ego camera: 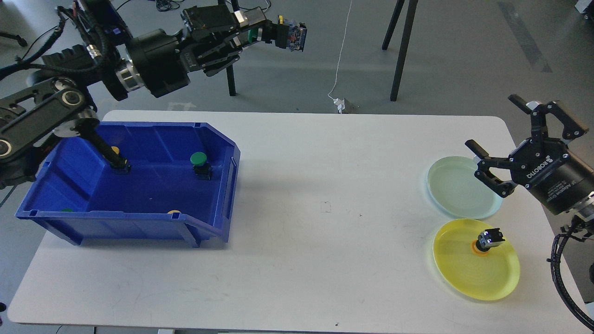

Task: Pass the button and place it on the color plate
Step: 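Lift the green button and extend it toward the right gripper, then close the right gripper on the green button held by the left gripper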

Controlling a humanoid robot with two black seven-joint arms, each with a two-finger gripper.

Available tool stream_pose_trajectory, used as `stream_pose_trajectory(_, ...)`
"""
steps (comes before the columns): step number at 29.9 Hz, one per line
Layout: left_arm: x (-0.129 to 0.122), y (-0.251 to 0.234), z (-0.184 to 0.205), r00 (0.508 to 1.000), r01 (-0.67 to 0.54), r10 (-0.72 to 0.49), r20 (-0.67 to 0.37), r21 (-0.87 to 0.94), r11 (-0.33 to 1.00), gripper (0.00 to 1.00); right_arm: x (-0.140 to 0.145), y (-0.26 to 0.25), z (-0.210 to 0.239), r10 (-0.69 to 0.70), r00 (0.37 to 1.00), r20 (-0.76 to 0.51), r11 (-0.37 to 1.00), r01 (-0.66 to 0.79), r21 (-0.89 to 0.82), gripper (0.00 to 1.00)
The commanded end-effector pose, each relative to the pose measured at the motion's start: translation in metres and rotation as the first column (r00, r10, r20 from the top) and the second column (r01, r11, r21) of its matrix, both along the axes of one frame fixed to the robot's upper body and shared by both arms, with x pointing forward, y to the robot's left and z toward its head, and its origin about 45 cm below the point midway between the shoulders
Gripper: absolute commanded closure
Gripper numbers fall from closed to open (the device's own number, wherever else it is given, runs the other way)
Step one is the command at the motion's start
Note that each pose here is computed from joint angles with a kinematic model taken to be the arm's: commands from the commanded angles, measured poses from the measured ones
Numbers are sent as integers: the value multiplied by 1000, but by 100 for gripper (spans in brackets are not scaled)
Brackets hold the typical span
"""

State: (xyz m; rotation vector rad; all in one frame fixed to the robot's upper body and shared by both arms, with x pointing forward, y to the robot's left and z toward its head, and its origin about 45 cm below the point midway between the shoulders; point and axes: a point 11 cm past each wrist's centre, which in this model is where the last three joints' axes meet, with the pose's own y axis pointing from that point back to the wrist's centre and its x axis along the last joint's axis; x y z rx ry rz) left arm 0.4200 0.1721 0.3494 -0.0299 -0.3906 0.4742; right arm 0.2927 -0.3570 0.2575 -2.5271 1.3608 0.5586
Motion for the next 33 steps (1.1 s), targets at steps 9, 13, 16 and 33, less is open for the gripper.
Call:
stream_pose_trajectory(9,-18,-63,-69,994,100,-96,-60,73,992,96,33,59,21,180,983,32,984,-180,-1,1)
stream_pose_trajectory(13,-18,-64,-69,994,102,-98,-57,78,992,96,43,84,23,261,965,3,965,-261,-21,1)
stream_pose_trajectory(16,-18,-64,-69,994,103,-99,-55,76,992,95,53,93,22,284,959,-4,957,-284,-54,1)
stream_pose_trajectory(33,-16,-62,-69,994,96,-92,-57,75,993,95,69,149,16,348,937,37,936,-349,49,1)
